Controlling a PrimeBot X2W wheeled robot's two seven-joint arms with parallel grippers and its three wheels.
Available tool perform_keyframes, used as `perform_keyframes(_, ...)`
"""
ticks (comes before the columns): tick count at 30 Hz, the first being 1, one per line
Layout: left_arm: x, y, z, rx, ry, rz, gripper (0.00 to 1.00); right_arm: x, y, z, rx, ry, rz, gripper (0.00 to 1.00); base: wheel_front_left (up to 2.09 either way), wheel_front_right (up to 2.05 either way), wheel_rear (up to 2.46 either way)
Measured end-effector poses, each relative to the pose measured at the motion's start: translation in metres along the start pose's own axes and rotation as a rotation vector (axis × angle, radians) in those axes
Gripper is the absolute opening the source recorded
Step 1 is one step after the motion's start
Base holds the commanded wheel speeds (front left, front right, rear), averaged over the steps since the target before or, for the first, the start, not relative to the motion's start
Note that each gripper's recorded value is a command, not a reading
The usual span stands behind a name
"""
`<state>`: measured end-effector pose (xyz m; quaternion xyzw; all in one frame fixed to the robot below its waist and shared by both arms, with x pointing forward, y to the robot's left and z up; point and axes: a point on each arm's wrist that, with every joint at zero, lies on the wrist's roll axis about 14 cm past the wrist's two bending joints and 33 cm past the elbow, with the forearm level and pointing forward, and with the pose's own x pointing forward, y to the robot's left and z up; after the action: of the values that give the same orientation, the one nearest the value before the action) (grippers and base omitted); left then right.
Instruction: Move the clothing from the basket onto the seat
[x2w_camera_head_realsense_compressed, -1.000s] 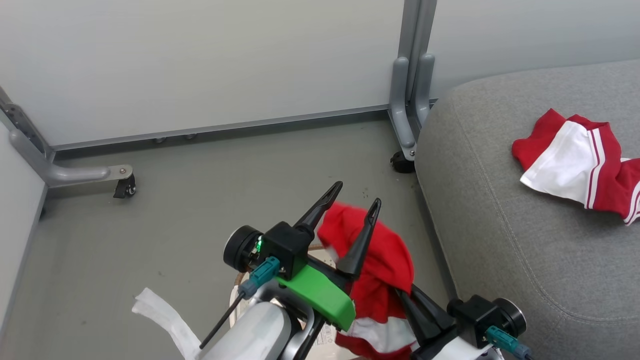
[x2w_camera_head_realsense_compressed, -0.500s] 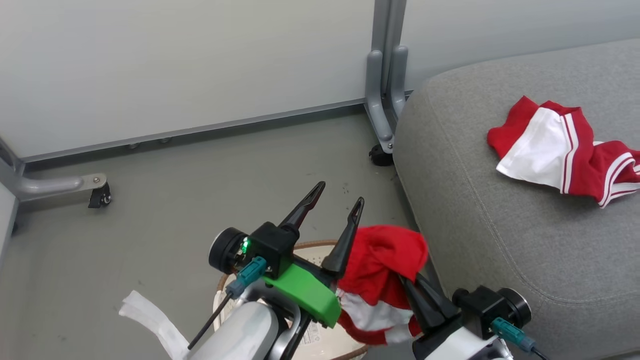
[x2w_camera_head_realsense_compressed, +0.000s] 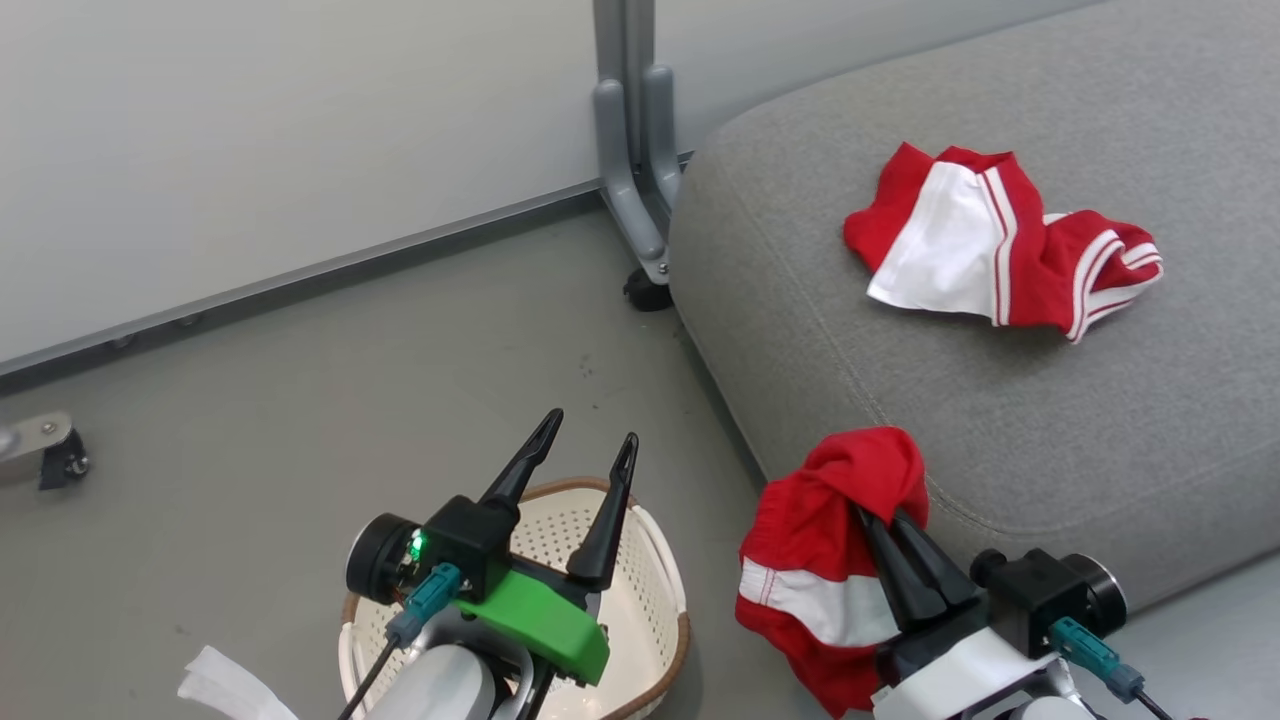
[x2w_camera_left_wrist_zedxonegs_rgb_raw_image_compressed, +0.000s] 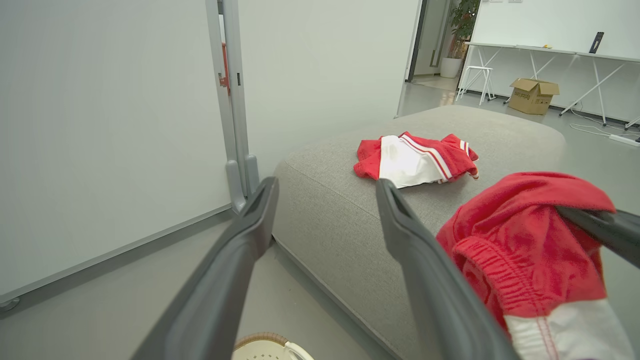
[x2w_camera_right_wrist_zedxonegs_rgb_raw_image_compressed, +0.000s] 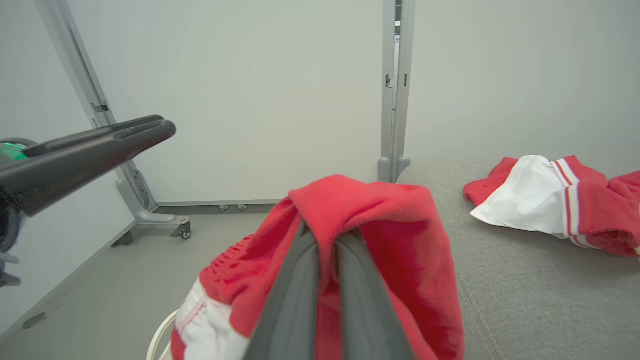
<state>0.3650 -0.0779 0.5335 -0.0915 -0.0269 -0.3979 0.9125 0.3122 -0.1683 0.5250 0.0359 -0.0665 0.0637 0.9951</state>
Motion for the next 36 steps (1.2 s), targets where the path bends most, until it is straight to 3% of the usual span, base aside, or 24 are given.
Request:
perform_keyframes(9,0.011,-0.018,-0.020,-0.005,0.034,-0.070,1.00,-0.035,-0.044,0.004,-0.021,0.001,-0.191,0.00,0.00,0.00,0.00)
perform_keyframes(17,0.023,-0.035,-0.033,-0.011,0.048,-0.157,1.00,-0.046,-0.070,0.017,-0.057,-0.019,-0.292,0.00,0.00,0.00,0.00)
perform_keyframes(24,0.043,-0.034,-0.043,-0.013,0.041,-0.229,1.00,-0.001,-0.116,0.095,-0.182,-0.228,-0.352,0.00,0.00,0.00,0.00)
perform_keyframes(30,0.068,-0.014,-0.056,0.000,0.028,-0.260,1.00,0.052,-0.163,0.187,-0.359,-0.438,-0.380,0.00,0.00,0.00,0.00)
perform_keyframes(33,0.075,-0.003,-0.068,-0.005,0.040,-0.263,1.00,0.082,-0.182,0.222,-0.472,-0.490,-0.370,0.00,0.00,0.00,0.00)
perform_keyframes(36,0.080,0.009,-0.081,-0.022,0.048,-0.261,1.00,0.117,-0.199,0.233,-0.543,-0.484,-0.355,0.00,0.00,0.00,0.00)
